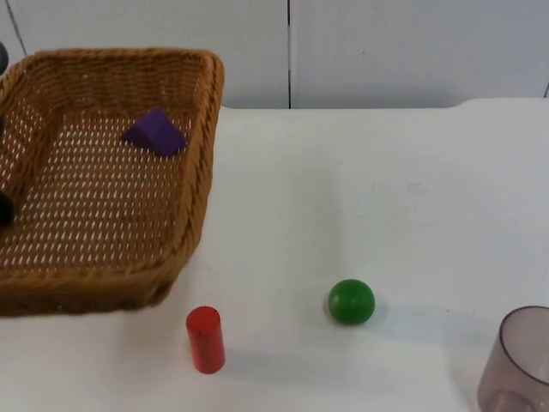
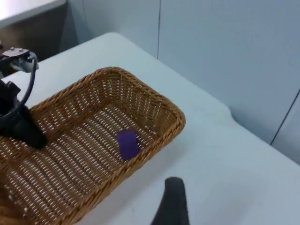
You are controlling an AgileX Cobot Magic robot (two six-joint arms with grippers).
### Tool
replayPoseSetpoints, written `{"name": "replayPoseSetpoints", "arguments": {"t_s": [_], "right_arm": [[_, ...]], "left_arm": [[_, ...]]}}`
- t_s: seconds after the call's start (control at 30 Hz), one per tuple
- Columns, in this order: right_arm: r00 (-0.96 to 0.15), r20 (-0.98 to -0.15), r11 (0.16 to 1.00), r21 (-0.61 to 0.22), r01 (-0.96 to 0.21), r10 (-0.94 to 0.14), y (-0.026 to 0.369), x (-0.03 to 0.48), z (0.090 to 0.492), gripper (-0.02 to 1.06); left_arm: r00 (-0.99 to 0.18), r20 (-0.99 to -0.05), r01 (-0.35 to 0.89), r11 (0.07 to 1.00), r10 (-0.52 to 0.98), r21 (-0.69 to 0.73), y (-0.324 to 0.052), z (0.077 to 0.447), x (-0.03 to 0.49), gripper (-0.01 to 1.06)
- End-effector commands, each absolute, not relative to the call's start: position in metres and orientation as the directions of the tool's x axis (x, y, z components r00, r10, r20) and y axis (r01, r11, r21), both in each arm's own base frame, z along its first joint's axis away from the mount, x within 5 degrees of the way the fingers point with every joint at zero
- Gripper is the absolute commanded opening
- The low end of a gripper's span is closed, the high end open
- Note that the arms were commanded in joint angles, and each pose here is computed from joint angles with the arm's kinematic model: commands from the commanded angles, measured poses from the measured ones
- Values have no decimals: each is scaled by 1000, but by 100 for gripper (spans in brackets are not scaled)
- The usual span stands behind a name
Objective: Pick up the basket with the left hand and place the triangular block into the basket with the right hand.
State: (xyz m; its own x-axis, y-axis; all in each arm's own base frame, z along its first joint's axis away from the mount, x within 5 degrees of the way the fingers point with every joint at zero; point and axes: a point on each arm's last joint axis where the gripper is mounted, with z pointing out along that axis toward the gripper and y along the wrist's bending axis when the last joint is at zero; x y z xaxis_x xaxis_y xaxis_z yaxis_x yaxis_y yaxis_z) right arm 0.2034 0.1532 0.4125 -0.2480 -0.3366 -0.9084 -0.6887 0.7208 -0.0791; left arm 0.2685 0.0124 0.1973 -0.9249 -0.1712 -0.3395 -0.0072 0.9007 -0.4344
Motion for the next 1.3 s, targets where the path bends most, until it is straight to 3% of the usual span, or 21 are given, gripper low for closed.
{"name": "replayPoseSetpoints", "arguments": {"t_s": [0.0, 0.3, 0.47, 0.77, 0.83, 0.9, 0.93, 1.1, 1.27], "right_arm": [[-213, -928, 732, -86, -676, -306, 146, 196, 415, 65], [-223, -933, 738, -61, -672, -281, 142, 189, 418, 65], [-225, -933, 738, -61, -672, -282, 142, 189, 418, 65], [-216, -927, 738, -87, -669, -305, 141, 189, 417, 65], [-222, -924, 736, -87, -671, -312, 140, 189, 417, 65], [-227, -921, 735, -87, -672, -316, 140, 189, 416, 65], [-227, -921, 735, -87, -672, -316, 140, 189, 416, 65], [-222, -920, 732, -95, -675, -323, 140, 189, 416, 65], [-198, -932, 738, -98, -667, -303, 141, 190, 419, 65]], "left_arm": [[-902, -369, -18, 874, -224, -486, 7, 209, 289, 0], [-916, -369, 50, 865, -159, -499, -35, 188, 384, 0], [-926, -360, 82, 867, -116, -491, -64, 143, 439, 0], [-943, -317, 71, 868, -102, -491, -85, 96, 464, 2], [-944, -318, 78, 878, -87, -473, -85, 92, 464, 14], [-947, -313, 80, 890, -72, -449, -83, 91, 463, 35], [-947, -313, 80, 890, -72, -449, -83, 91, 463, 35], [-943, -329, 101, 905, -46, -414, -77, 98, 463, 104], [-922, -383, 106, 913, -59, -394, -61, 140, 462, 105]]}}
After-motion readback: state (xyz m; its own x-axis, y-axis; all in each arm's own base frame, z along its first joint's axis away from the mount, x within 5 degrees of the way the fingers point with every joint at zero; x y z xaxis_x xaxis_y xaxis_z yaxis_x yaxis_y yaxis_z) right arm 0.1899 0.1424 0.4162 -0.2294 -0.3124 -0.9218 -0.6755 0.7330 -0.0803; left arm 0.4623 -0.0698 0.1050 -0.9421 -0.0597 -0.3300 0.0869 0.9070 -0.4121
